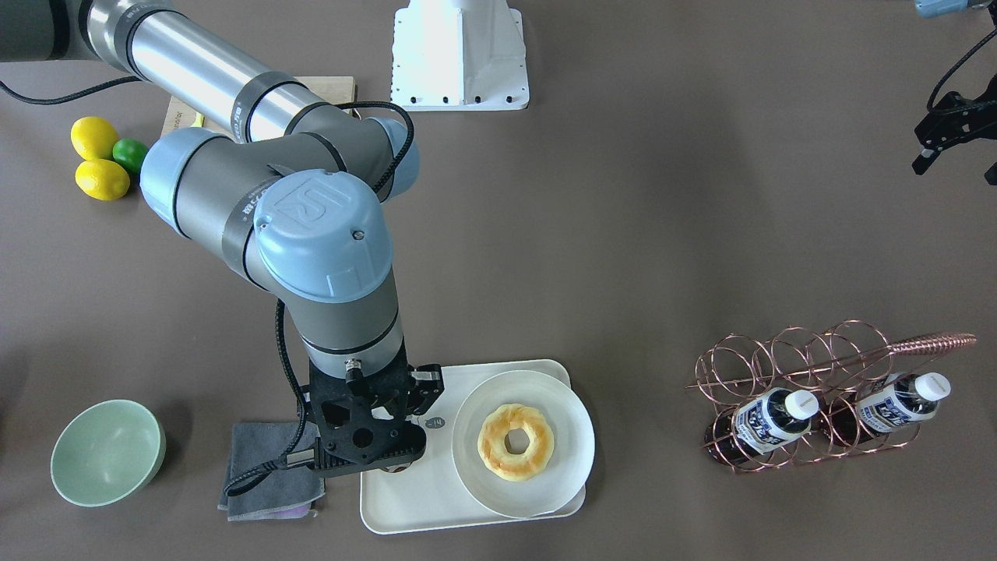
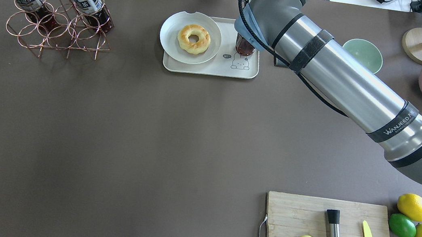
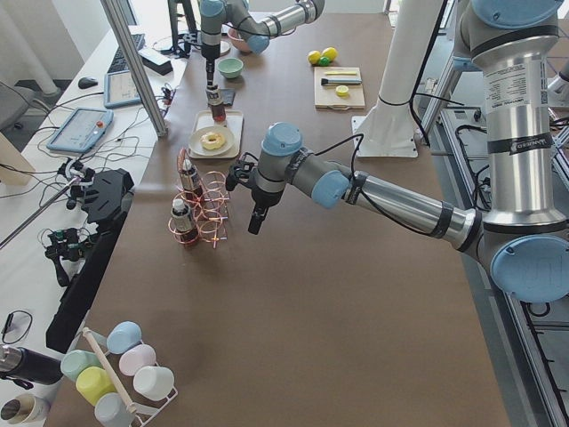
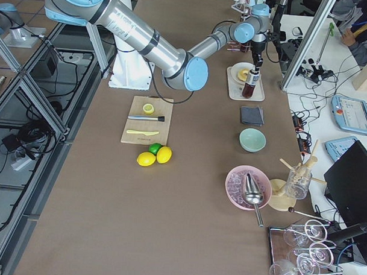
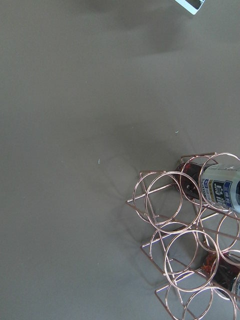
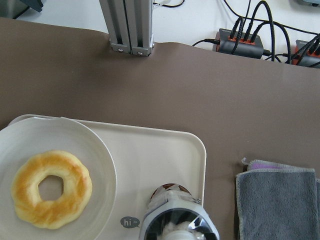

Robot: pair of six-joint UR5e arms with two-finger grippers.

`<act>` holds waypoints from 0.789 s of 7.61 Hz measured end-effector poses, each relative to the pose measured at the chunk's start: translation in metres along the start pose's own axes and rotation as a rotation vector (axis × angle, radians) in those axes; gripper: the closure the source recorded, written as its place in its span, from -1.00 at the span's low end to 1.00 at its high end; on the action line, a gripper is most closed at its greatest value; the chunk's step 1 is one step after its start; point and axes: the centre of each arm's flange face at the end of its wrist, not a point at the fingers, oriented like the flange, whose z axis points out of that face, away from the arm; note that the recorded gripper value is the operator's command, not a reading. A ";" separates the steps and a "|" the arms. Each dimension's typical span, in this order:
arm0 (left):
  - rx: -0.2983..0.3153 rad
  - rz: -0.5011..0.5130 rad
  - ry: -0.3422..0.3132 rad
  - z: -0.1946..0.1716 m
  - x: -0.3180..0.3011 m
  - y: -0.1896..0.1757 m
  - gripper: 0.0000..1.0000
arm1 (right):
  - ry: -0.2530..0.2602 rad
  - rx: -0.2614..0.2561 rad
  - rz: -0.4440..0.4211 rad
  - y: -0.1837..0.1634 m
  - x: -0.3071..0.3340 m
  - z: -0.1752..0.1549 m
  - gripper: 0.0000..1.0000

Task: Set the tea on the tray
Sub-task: 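Lift the bottle with the right gripper and lower it onto the cream tray, then open the right gripper and raise the right arm away from the tray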

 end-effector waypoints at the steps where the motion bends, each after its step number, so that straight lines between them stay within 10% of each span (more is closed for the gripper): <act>1: 0.000 0.000 0.000 0.000 0.000 0.000 -0.95 | -0.002 0.002 0.002 -0.002 -0.001 0.000 0.76; 4: -0.004 0.001 0.001 0.003 0.000 -0.002 -0.95 | -0.004 0.002 0.002 -0.002 -0.002 0.000 -0.99; 6: -0.005 0.001 -0.001 0.005 -0.001 -0.003 -0.95 | -0.008 0.008 0.009 -0.003 -0.004 -0.004 -1.00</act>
